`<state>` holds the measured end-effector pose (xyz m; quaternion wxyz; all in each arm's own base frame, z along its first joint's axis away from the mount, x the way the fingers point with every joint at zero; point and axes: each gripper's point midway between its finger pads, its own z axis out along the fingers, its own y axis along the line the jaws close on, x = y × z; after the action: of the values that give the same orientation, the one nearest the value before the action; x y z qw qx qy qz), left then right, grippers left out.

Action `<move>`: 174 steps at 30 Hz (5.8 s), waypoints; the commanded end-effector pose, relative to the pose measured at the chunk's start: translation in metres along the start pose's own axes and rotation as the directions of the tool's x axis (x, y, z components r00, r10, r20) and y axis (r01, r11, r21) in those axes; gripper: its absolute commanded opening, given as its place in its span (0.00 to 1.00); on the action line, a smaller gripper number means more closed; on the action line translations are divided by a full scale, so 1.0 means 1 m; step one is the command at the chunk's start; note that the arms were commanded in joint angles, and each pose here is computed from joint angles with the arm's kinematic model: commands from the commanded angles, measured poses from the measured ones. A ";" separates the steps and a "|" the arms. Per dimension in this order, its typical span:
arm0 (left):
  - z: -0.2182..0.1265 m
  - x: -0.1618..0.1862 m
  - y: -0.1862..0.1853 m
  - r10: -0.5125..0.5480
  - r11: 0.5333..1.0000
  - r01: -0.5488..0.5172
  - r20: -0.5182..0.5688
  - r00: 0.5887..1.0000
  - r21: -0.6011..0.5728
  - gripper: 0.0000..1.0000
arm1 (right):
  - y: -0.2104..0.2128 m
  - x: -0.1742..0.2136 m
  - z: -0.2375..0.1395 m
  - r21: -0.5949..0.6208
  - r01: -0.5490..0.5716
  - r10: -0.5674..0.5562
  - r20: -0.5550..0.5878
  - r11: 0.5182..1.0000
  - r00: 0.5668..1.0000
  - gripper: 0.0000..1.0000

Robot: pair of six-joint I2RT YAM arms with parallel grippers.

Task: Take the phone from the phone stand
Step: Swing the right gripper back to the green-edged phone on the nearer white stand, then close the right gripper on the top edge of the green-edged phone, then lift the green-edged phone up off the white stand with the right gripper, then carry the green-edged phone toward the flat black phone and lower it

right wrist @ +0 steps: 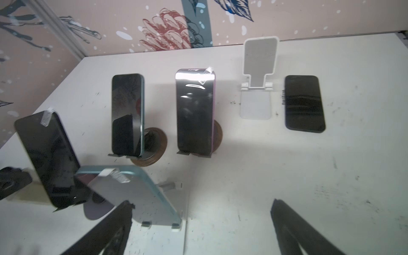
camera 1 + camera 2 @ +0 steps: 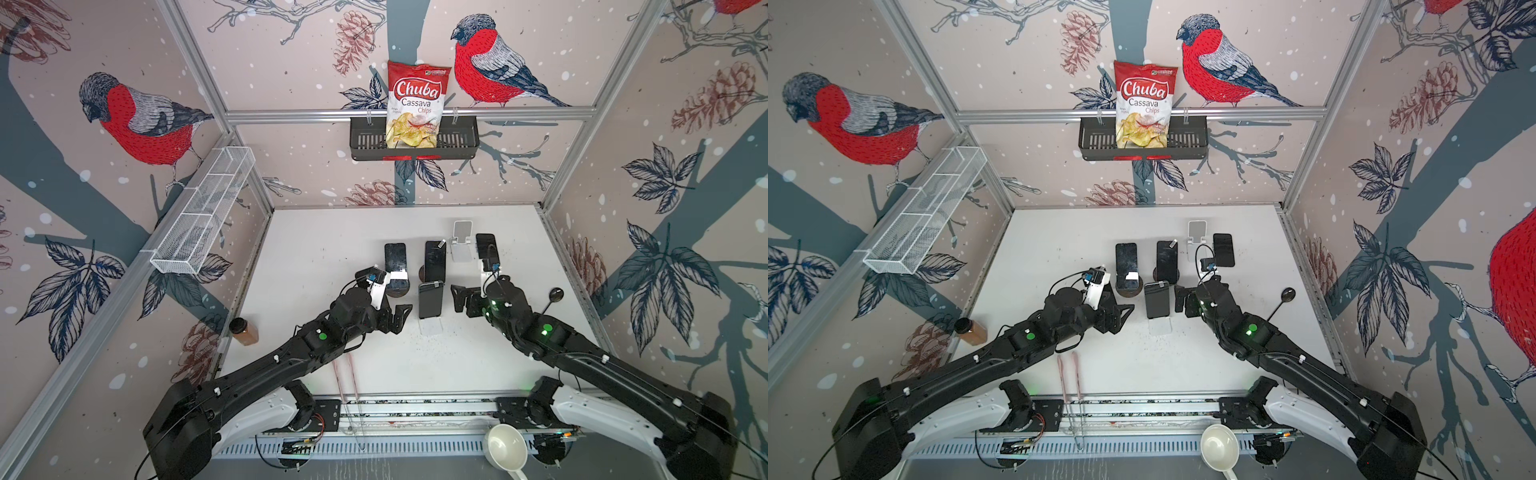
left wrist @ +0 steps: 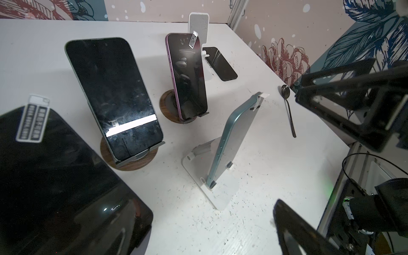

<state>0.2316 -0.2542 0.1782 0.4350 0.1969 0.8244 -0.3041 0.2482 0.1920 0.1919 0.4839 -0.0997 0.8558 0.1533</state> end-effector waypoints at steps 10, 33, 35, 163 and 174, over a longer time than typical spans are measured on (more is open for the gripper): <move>-0.004 -0.010 0.000 0.015 1.000 -0.015 0.065 0.998 -0.002 0.97 | 0.045 0.026 0.009 -0.037 0.055 -0.055 0.016 0.998 0.998 0.99; -0.011 -0.011 0.003 0.018 1.000 -0.017 0.093 0.996 -0.011 0.97 | 0.071 0.047 0.052 0.023 0.023 -0.024 0.025 0.999 0.999 0.99; -0.011 -0.011 0.003 0.019 1.000 -0.017 0.093 0.995 -0.013 0.97 | 0.072 0.046 0.056 0.032 0.023 -0.024 0.021 0.999 0.999 0.99; 0.025 -0.017 -0.023 0.169 0.979 -0.174 0.058 0.984 0.105 0.97 | -0.189 0.024 0.084 0.415 -0.170 0.310 -0.298 0.894 0.903 0.63; 0.022 -0.015 -0.024 0.175 0.977 -0.181 0.062 0.983 0.112 0.97 | -0.168 0.055 0.090 0.403 -0.091 0.284 -0.450 0.911 0.847 0.64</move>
<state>0.2381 -0.2831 0.1755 0.4499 0.2829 0.7906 -0.3040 0.3500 0.0664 0.0763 0.2533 0.0389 0.9665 0.0113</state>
